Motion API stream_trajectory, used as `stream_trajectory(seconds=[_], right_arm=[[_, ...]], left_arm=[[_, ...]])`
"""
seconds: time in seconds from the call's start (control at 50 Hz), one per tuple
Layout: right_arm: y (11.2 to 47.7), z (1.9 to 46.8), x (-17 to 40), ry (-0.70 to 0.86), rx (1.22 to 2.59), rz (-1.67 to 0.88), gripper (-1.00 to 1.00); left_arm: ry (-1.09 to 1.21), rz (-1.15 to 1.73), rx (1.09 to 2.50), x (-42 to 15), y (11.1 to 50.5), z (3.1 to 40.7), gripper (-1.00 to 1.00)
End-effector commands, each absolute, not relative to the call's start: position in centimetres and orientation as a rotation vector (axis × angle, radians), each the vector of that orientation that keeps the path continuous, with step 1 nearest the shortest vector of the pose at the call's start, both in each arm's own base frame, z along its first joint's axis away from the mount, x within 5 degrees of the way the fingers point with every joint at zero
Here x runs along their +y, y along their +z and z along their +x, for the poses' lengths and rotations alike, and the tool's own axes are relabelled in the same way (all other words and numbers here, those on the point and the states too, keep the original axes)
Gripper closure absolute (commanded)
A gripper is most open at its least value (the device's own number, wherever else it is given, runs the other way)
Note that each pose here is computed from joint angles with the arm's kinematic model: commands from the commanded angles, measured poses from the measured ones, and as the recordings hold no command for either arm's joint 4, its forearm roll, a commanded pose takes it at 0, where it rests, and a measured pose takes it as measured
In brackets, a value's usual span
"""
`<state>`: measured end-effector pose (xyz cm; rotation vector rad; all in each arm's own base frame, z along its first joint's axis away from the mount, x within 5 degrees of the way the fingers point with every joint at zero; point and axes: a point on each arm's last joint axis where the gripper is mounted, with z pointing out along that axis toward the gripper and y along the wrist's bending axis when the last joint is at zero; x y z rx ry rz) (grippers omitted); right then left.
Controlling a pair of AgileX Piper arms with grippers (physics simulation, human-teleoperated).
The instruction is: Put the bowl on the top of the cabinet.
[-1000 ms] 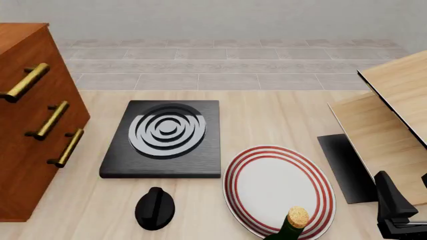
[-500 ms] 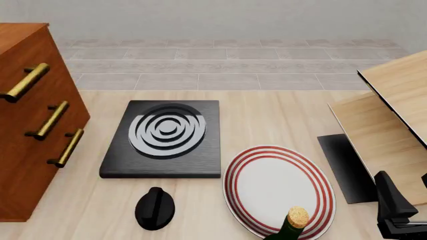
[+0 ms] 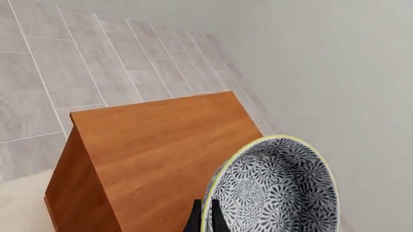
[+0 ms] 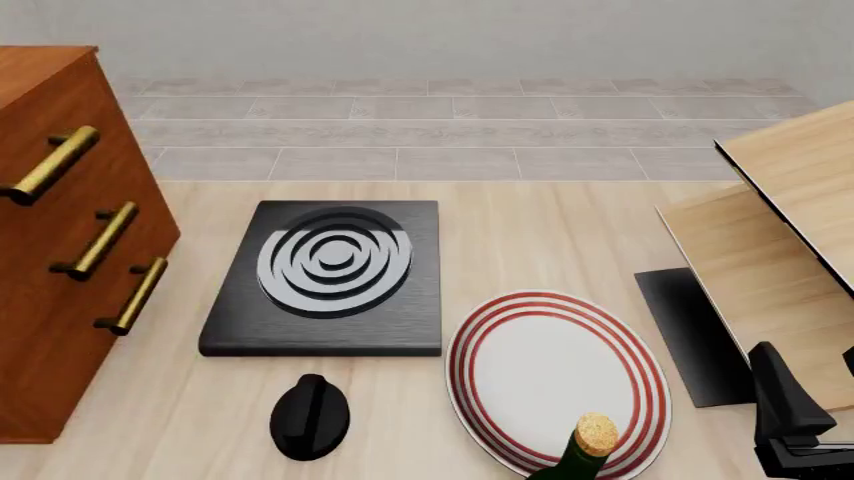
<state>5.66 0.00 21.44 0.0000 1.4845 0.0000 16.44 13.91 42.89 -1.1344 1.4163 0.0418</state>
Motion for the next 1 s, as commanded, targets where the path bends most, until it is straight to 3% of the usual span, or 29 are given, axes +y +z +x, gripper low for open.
stream_trajectory(seconds=[0.02, 1.0], right_arm=[[21.4, 5.7, 0.0, 0.0, 1.484, 0.0, -1.0], [21.4, 5.7, 0.0, 0.0, 1.485, 0.0, -1.0]], left_arm=[[0.044, -1.143, 1.403, 14.6, 42.9, 16.8, 1.0], [0.089, -1.168, 1.44, 17.1, 41.8, 18.5, 1.0]])
